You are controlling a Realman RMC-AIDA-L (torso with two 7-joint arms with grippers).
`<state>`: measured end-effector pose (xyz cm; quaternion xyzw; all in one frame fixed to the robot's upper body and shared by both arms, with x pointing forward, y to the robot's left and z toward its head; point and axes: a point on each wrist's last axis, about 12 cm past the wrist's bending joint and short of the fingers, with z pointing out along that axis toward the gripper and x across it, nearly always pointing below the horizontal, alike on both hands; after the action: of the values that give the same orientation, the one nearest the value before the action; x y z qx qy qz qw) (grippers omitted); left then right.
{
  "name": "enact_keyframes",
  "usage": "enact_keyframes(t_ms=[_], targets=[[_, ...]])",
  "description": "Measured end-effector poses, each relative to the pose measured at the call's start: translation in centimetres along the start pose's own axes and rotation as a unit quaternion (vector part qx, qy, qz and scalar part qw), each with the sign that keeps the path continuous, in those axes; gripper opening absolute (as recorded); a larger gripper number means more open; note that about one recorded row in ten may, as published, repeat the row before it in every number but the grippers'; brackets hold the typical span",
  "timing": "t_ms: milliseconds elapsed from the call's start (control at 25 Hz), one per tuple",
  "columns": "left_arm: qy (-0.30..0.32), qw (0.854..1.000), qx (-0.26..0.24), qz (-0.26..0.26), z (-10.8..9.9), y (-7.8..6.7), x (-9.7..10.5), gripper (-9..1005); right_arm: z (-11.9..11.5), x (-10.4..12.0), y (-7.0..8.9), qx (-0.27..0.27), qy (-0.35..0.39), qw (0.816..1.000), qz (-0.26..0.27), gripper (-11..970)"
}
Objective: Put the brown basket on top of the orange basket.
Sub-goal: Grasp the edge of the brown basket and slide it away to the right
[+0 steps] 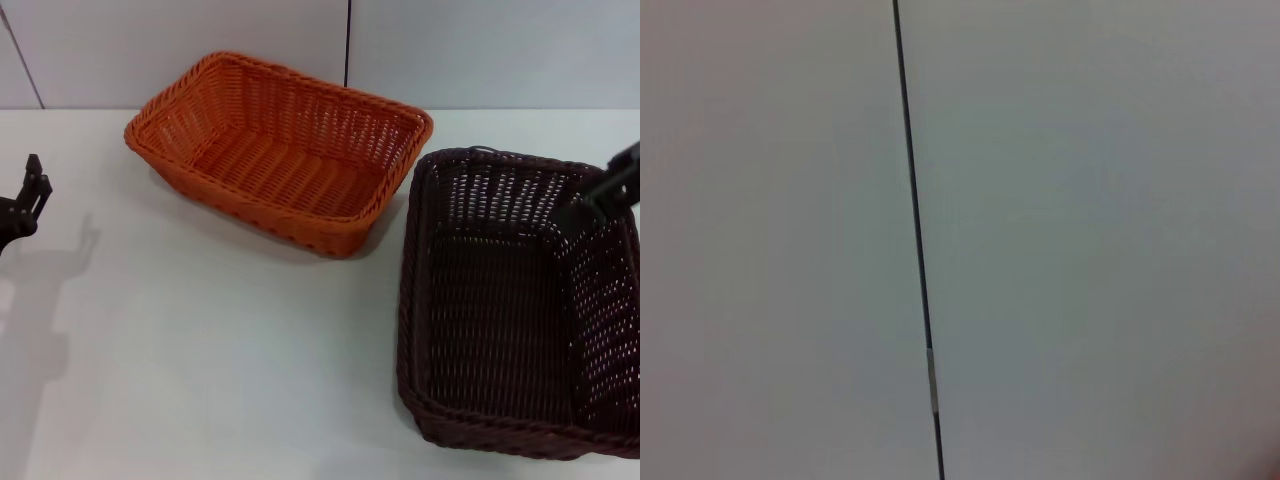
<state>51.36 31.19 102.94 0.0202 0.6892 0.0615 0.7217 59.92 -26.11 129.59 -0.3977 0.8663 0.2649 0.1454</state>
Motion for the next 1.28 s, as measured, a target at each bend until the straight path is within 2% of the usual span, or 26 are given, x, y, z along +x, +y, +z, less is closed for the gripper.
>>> enact_keyframes(t_ms=[440, 680, 920, 1080, 1280], targets=[[0.001, 1.0, 0.002, -0.009, 0.2, -0.2, 0.0, 833, 2.6, -0.7, 1.6, -0.028, 0.095, 0.994, -0.042, 817], [0.001, 1.0, 0.001, -0.021, 0.3, -0.2, -0.1, 834, 5.3, -1.3, 3.1, -0.044, 0.145, 0.983, -0.104, 817], [0.001, 1.0, 0.0, -0.025, 0.2, -0.1, 0.0, 834, 6.8, -2.0, 4.3, -0.053, 0.164, 0.976, -0.132, 818], [0.003, 0.999, -0.003, -0.033, 0.1, 0.0, 0.1, 834, 8.8, -2.1, 5.3, -0.056, 0.208, 0.964, -0.157, 818], [0.005, 0.999, -0.005, -0.035, 0.0, 0.0, 0.2, 834, 10.4, -2.1, 6.0, -0.054, 0.232, 0.957, -0.166, 817]])
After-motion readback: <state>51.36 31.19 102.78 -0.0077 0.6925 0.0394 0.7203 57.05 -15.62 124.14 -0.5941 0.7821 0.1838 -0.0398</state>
